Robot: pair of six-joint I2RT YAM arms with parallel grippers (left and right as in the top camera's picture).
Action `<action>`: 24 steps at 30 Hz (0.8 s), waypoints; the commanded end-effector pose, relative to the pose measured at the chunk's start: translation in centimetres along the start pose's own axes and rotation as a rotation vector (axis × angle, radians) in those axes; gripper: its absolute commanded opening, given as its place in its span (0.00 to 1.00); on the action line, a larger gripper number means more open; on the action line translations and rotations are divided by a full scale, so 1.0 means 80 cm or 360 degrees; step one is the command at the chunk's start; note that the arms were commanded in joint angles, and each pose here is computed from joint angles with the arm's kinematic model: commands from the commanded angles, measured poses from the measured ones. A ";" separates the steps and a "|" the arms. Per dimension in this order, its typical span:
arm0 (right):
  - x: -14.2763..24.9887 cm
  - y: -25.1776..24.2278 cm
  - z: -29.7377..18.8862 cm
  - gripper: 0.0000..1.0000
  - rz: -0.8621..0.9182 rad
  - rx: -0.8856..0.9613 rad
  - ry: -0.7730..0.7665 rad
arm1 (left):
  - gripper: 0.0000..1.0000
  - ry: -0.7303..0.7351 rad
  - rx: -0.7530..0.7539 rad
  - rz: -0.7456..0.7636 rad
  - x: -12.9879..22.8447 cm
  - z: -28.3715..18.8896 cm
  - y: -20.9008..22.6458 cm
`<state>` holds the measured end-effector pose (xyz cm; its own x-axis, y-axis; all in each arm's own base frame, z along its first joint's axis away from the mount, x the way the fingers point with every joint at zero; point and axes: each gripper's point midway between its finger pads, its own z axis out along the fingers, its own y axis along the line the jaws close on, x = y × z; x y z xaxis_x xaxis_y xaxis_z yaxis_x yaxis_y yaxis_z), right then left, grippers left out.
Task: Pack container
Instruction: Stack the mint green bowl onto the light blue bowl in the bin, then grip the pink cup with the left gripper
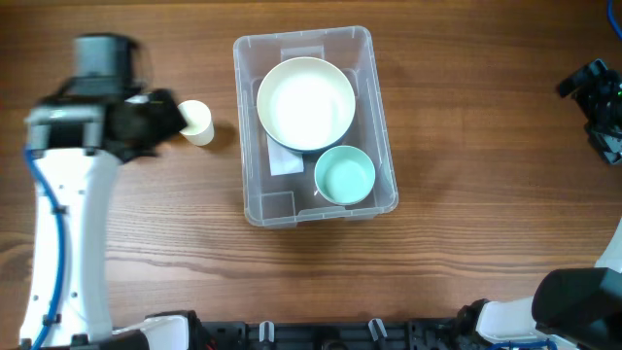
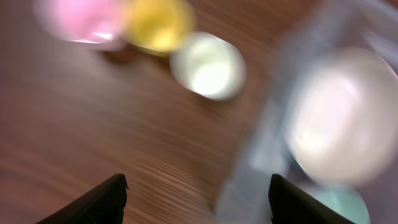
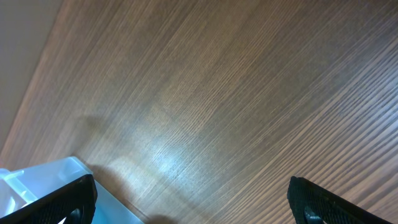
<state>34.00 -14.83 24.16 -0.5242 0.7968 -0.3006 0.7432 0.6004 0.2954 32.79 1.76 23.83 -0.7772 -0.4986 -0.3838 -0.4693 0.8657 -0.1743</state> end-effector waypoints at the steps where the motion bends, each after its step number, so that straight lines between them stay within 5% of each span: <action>1: 0.000 0.000 0.006 1.00 0.0008 0.0004 0.0019 | 0.77 0.0041 -0.0156 -0.0387 -0.037 0.023 0.106; 6: 0.000 0.000 0.006 1.00 0.0008 0.0004 0.0019 | 0.75 0.0095 -0.0110 -0.0664 -0.071 0.080 0.172; 18: 0.000 0.000 0.006 1.00 0.0009 0.0003 0.0019 | 0.68 0.0280 -0.0052 -0.0635 -0.083 0.248 0.189; 20: 0.000 0.000 0.006 1.00 0.0008 0.0004 0.0019 | 0.58 0.0319 0.0010 -0.0645 -0.079 0.265 0.183; 24: 0.000 0.000 0.006 1.00 0.0008 0.0004 0.0019 | 0.20 0.0309 0.0038 -0.0646 -0.082 0.266 0.180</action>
<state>33.99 -14.82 24.14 -0.5242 0.7971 -0.2999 0.7436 0.6000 0.2952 39.37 19.15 4.06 -0.5814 -0.8071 -0.1029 -0.7692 0.5865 -0.2538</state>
